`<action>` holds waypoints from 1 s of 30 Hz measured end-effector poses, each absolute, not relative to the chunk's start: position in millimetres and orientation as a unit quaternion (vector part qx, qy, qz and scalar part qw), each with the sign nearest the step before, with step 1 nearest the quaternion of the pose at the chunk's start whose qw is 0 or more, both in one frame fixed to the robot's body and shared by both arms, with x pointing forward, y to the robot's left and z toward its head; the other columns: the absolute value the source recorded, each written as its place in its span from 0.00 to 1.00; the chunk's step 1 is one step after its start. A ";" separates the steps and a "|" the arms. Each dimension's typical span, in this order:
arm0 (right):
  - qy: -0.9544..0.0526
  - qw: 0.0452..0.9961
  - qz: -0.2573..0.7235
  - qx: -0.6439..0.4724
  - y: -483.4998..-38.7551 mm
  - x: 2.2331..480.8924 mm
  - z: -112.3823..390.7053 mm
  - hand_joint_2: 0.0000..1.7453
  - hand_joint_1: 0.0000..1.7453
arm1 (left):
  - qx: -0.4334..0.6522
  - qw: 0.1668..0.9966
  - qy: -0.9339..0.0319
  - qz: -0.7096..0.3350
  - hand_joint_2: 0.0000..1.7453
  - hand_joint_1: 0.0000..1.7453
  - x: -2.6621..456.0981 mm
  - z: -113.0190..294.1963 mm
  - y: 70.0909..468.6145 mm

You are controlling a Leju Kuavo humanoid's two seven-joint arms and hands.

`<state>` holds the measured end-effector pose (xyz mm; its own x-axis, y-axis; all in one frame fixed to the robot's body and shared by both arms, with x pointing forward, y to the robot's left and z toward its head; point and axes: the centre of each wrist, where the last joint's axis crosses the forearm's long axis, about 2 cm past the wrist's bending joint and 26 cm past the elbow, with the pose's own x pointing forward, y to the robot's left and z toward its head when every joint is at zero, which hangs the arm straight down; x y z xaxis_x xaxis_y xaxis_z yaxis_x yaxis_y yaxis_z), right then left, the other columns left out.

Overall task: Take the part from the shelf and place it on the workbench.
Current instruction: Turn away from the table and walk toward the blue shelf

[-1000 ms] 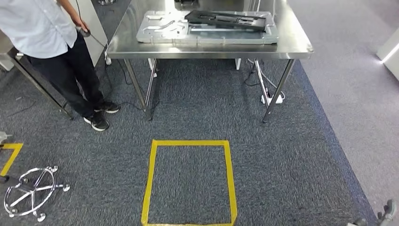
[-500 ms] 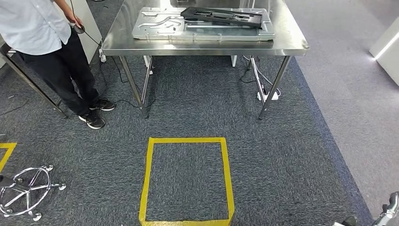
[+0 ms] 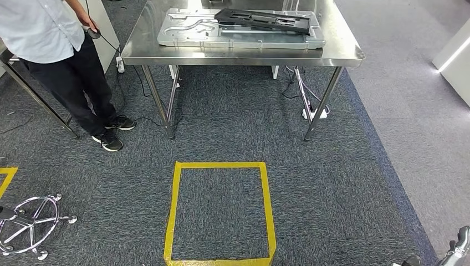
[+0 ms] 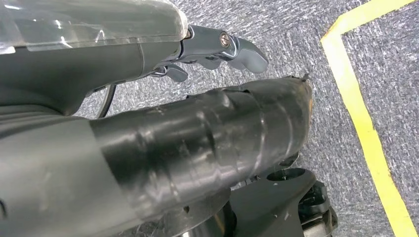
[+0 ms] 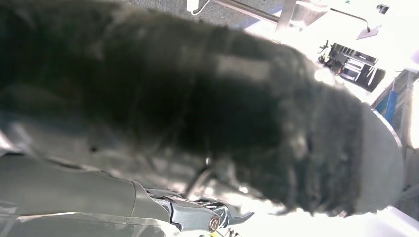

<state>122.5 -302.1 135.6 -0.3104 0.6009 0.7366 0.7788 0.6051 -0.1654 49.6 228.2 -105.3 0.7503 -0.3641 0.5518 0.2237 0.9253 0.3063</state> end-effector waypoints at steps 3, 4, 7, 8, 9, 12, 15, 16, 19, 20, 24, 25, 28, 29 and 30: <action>-0.802 0.400 -0.111 -0.429 -301.4 122.8 135.7 0.00 0.00 | 0.111 0.929 -0.316 -0.158 0.00 0.00 49.6 -105.3 228.2; -0.803 0.400 -0.111 -0.429 -301.1 122.9 135.7 0.00 0.00 | 0.111 0.929 -0.316 -0.158 0.00 0.00 49.6 -105.3 228.2; -0.803 0.399 -0.112 -0.428 -300.4 123.0 135.8 0.00 0.00 | 0.111 0.929 -0.316 -0.158 0.00 0.00 49.6 -105.3 228.4; -0.803 0.399 -0.112 -0.429 -300.1 123.1 135.9 0.00 0.00 | 0.111 0.929 -0.316 -0.158 0.00 0.00 49.6 -105.3 228.4; -0.803 0.399 -0.113 -0.429 -299.8 123.2 135.9 0.00 0.00 | 0.111 0.929 -0.316 -0.158 0.00 0.00 49.6 -105.3 228.4; -0.803 0.399 -0.113 -0.429 -299.6 123.2 136.0 0.00 0.00 | 0.111 0.929 -0.316 -0.158 0.00 0.00 49.7 -105.3 228.4; -0.803 0.398 -0.112 -0.429 -300.1 123.0 136.3 0.00 0.00 | 0.111 0.929 -0.316 -0.158 0.00 0.00 49.9 -105.2 228.0; -0.803 0.398 -0.111 -0.429 -300.4 122.9 136.3 0.00 0.00 | 0.111 0.929 -0.317 -0.158 0.00 0.00 50.0 -105.2 227.8; -0.803 0.398 -0.109 -0.429 -301.1 122.4 135.7 0.00 0.00 | 0.111 0.929 -0.316 -0.158 0.00 0.00 49.3 -105.3 227.8; -0.803 0.398 -0.109 -0.429 -301.3 122.2 135.5 0.00 0.00 | 0.111 0.929 -0.316 -0.158 0.00 0.00 49.0 -105.3 227.8; -0.804 0.398 -0.107 -0.429 -302.2 122.2 135.3 0.00 0.00 | 0.111 0.929 -0.316 -0.158 0.00 0.00 49.3 -105.3 227.9; -0.804 0.398 -0.106 -0.429 -302.3 122.2 135.3 0.00 0.00 | 0.111 0.929 -0.316 -0.159 0.00 0.00 49.5 -105.3 227.9; -0.804 0.398 -0.106 -0.429 -302.4 122.0 135.2 0.00 0.00 | 0.111 0.929 -0.317 -0.158 0.00 0.00 49.9 -105.2 228.1; -0.804 0.398 -0.106 -0.429 -302.5 122.0 135.2 0.00 0.00 | 0.111 0.928 -0.317 -0.158 0.00 0.00 50.1 -105.2 228.1; -0.804 0.398 -0.106 -0.429 -302.3 122.1 135.3 0.00 0.00 | 0.111 0.928 -0.317 -0.158 0.00 0.00 50.2 -105.2 228.1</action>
